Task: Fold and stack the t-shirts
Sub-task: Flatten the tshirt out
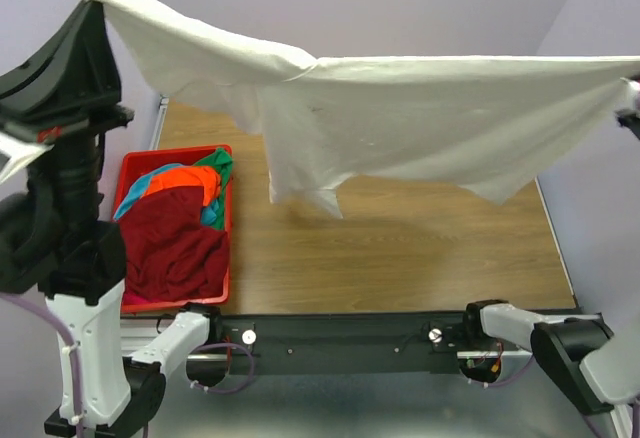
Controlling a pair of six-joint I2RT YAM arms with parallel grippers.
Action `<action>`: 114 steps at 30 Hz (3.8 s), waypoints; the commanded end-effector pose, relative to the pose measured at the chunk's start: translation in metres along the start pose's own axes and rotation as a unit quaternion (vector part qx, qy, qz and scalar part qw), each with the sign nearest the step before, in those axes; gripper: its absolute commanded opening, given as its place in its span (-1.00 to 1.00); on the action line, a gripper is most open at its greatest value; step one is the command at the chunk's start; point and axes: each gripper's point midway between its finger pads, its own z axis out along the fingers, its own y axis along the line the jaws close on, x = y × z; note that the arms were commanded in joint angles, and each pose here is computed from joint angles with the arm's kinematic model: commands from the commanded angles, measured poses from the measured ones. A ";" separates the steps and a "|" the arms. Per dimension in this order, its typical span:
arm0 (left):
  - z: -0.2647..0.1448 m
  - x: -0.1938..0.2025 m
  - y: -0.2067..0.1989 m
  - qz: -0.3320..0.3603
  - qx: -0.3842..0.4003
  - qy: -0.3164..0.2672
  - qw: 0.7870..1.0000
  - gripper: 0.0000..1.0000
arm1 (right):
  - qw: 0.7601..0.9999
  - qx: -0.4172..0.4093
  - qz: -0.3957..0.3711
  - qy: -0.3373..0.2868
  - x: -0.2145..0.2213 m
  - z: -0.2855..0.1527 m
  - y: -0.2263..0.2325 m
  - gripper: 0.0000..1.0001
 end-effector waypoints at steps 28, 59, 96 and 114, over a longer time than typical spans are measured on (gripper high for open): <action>-0.149 0.455 0.042 -0.147 -0.060 0.386 0.909 -1.00 | 0.954 -0.245 -0.004 0.171 0.166 0.085 0.278 -0.99; -0.149 0.667 0.109 -0.126 -0.055 0.551 0.823 -1.00 | 0.920 -0.210 0.144 0.297 0.352 0.228 0.382 -0.99; -0.162 0.655 0.102 -0.107 -0.030 0.552 0.826 -1.00 | 0.913 -0.227 0.200 0.272 0.351 0.180 0.374 -0.99; -0.109 0.531 0.087 -0.067 -0.020 0.460 0.885 -1.00 | 0.952 -0.167 0.181 0.183 0.273 0.152 0.294 -0.99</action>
